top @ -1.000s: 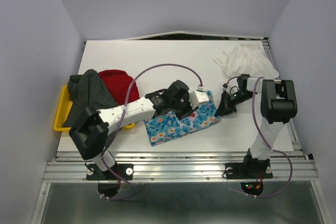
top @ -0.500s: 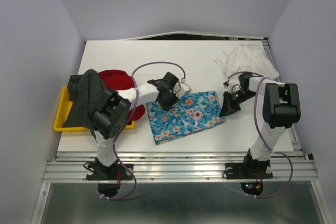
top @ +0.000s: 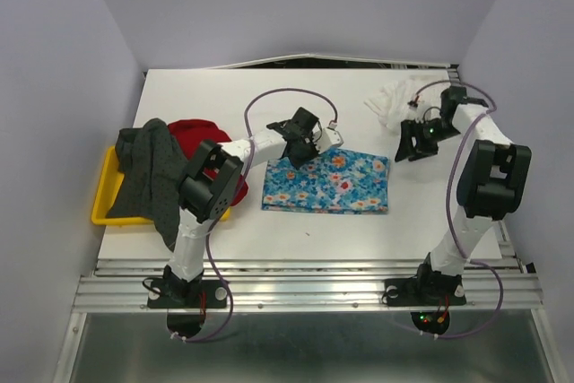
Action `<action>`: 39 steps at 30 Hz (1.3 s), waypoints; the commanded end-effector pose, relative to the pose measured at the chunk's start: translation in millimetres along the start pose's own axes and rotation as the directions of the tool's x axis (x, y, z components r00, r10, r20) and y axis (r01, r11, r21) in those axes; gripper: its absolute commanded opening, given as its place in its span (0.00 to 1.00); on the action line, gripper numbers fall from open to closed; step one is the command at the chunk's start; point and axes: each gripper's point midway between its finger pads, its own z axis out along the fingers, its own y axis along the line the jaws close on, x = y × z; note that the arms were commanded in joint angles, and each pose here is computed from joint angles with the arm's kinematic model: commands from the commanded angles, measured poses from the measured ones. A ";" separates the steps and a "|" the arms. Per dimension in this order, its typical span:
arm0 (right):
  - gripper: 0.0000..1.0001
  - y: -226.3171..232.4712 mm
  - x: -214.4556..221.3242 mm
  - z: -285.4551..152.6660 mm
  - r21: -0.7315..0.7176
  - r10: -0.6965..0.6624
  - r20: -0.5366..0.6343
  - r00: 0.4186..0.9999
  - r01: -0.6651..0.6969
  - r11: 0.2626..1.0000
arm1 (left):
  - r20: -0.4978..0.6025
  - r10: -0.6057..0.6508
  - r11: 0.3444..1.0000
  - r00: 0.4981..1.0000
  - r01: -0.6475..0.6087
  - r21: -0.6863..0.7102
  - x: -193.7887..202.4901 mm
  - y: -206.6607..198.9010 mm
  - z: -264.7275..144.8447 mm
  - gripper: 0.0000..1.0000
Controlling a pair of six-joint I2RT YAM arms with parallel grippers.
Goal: Fold and stack the skirts
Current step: Fold the skirt
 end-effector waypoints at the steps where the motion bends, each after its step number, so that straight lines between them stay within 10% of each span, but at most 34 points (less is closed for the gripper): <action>1: 0.66 7.7 -78.9 -23.9 -0.039 -0.128 0.175 0.976 0.137 0.990 | -0.032 0.210 0.978 0.977 -0.210 0.021 8.2 1.2 13.3 0.15; 12: 0.66 44.0 -106.5 70.5 -0.110 -0.331 0.067 0.941 0.337 0.935 | 0.042 0.375 0.927 0.926 -0.375 -0.005 6.2 -2.9 2.6 0.21; 20: 0.55 32.8 -51.0 100.8 -0.102 -0.332 -0.080 0.940 0.323 0.941 | 0.161 0.130 0.989 0.978 -0.115 -0.097 -30.0 1.8 -83.7 0.25; 30: 0.50 38.4 28.8 87.7 -0.099 -0.284 -0.193 0.939 0.269 0.958 | -0.089 -0.035 0.990 0.995 0.047 0.136 116.3 -98.6 -122.5 0.22; 39: 0.43 48.8 66.3 80.5 -0.140 -0.223 -0.281 0.933 0.190 0.972 | -0.212 -0.110 0.979 0.971 0.142 0.143 130.3 -97.6 -74.1 0.17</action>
